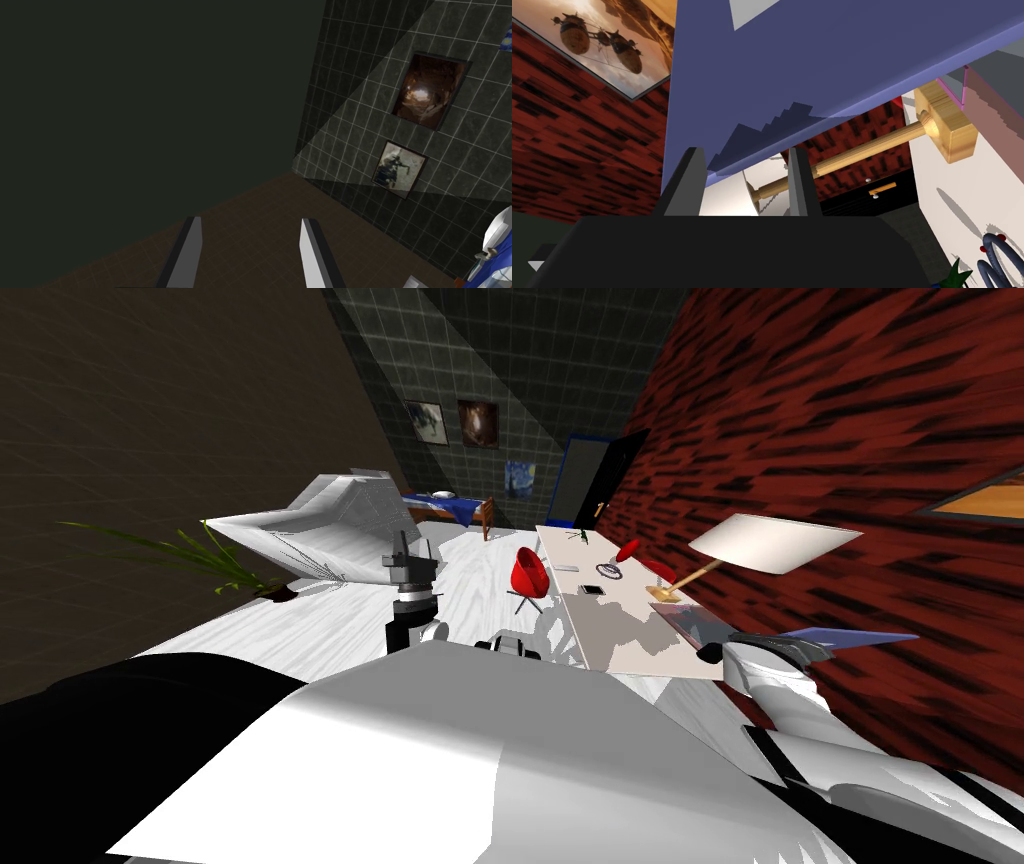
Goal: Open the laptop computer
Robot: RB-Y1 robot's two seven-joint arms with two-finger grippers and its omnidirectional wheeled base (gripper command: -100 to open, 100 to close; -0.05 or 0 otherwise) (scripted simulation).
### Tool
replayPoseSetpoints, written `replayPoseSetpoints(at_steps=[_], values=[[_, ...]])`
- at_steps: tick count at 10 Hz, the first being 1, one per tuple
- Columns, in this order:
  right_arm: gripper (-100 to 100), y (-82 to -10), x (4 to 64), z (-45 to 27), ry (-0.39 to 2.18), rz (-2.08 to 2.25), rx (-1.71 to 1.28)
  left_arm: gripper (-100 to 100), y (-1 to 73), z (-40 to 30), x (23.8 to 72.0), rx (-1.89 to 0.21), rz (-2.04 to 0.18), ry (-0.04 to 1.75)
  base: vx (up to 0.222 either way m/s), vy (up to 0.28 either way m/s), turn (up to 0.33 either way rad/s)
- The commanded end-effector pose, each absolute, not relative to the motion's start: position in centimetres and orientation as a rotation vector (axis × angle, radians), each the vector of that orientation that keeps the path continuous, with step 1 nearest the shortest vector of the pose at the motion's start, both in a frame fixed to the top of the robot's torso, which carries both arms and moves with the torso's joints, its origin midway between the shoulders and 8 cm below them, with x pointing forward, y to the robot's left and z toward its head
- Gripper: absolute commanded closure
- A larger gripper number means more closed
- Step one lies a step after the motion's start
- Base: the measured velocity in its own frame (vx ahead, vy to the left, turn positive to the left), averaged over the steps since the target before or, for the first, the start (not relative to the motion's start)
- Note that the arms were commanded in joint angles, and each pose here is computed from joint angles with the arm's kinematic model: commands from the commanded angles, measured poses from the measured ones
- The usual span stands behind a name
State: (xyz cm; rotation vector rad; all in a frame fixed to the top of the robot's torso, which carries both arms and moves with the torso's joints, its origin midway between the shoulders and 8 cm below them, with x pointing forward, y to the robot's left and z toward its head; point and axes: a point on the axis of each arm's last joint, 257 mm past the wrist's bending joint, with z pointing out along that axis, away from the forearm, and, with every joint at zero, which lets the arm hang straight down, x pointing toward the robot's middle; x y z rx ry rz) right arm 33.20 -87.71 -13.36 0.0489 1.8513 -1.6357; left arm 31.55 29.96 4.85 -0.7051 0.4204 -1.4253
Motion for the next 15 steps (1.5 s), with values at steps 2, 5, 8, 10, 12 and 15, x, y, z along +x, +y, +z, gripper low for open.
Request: replayPoseSetpoints(at_steps=[2,5,8,10,12,15], values=[[100,-89.1,31.3,-13.8,1.924,-1.682,-0.062,0,30.0,4.9,31.6,-0.705,-1.425,0.420,0.117,0.053,-0.013],[100,-90.1,29.9,-13.9,1.974,-1.709,-0.134,0,30.0,4.9,31.6,-0.705,-1.425,0.420,0.093,0.037,0.010],[100,-90.6,29.1,-14.0,1.998,-1.722,-0.170,0,30.0,4.9,31.6,-0.705,-1.425,0.420,0.088,0.038,-0.007],[100,-91.4,27.8,-14.0,2.044,-1.737,-0.233,0,30.0,4.9,31.6,-0.705,-1.425,0.420,0.106,0.043,-0.016],[100,-91.5,27.7,-13.9,2.045,-1.745,-0.242,0,30.0,4.9,31.6,-0.705,-1.425,0.420,0.042,0.018,0.003],[-100,-91.5,28.3,-13.0,2.043,-1.717,-0.270,0,29.9,4.9,31.6,-0.705,-1.426,0.420,-0.160,-0.067,0.166]])
